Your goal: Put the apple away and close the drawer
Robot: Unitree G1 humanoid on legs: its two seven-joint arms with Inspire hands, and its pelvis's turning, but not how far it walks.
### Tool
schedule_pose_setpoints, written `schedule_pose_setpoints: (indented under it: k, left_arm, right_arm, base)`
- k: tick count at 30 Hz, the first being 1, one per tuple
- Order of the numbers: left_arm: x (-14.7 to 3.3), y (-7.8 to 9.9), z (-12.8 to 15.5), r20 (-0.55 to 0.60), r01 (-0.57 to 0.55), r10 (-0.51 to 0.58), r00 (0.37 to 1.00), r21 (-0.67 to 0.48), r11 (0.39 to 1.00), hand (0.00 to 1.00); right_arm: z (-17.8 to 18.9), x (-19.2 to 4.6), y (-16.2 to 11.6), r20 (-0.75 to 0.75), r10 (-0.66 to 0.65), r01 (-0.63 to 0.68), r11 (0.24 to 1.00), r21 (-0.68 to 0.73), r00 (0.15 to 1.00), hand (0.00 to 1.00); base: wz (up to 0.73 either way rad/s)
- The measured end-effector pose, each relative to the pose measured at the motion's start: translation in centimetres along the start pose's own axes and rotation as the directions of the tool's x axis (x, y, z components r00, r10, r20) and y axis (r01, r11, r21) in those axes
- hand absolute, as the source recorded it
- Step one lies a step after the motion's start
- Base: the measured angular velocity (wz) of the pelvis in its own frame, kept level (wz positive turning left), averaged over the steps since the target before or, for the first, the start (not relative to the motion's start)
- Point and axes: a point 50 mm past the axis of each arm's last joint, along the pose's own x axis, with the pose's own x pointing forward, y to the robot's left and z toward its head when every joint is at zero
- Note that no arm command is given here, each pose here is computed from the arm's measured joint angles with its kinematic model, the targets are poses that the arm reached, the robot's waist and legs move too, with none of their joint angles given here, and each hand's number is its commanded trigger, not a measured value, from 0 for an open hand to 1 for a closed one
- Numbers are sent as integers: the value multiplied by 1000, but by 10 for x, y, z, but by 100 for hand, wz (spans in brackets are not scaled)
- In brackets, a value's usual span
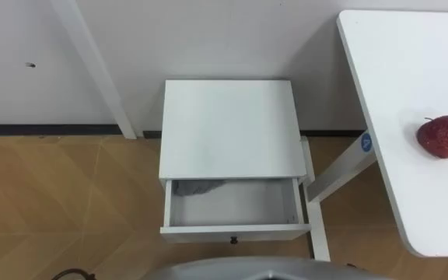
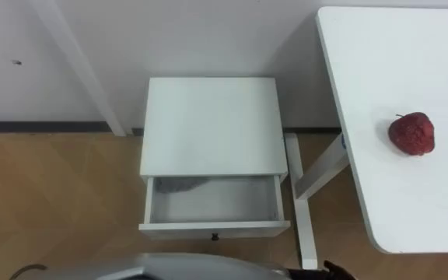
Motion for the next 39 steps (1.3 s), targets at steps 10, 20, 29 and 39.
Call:
schedule_pose_setpoints:
  k: [10, 20, 29, 39]
  left_arm:
    - [1, 11, -3, -12, -61, 60, 998, -113, 992, 0]
    - [-1, 21, -24, -79, -134, 120, 990, -196, 971, 0]
    - [-1, 37, -24, -69, -179, 168, 983, -226, 957, 0]
    - [-1, 42, -15, -7, -158, 160, 987, -228, 961, 0]
  right_arm:
    - [-3, -2, -22, -46, -158, 157, 814, 559, 986, 0]
    - [-2, -10, -63, -175, -283, 173, -33, 984, 943, 0]
    - [34, -25, -109, -210, -388, 102, -281, 954, 898, 0]
    - [118, -77, -155, -87, -650, -69, -210, 975, 755, 0]
  base:
    - [-3]
    - [-5]
    - [-5]
    - [0]
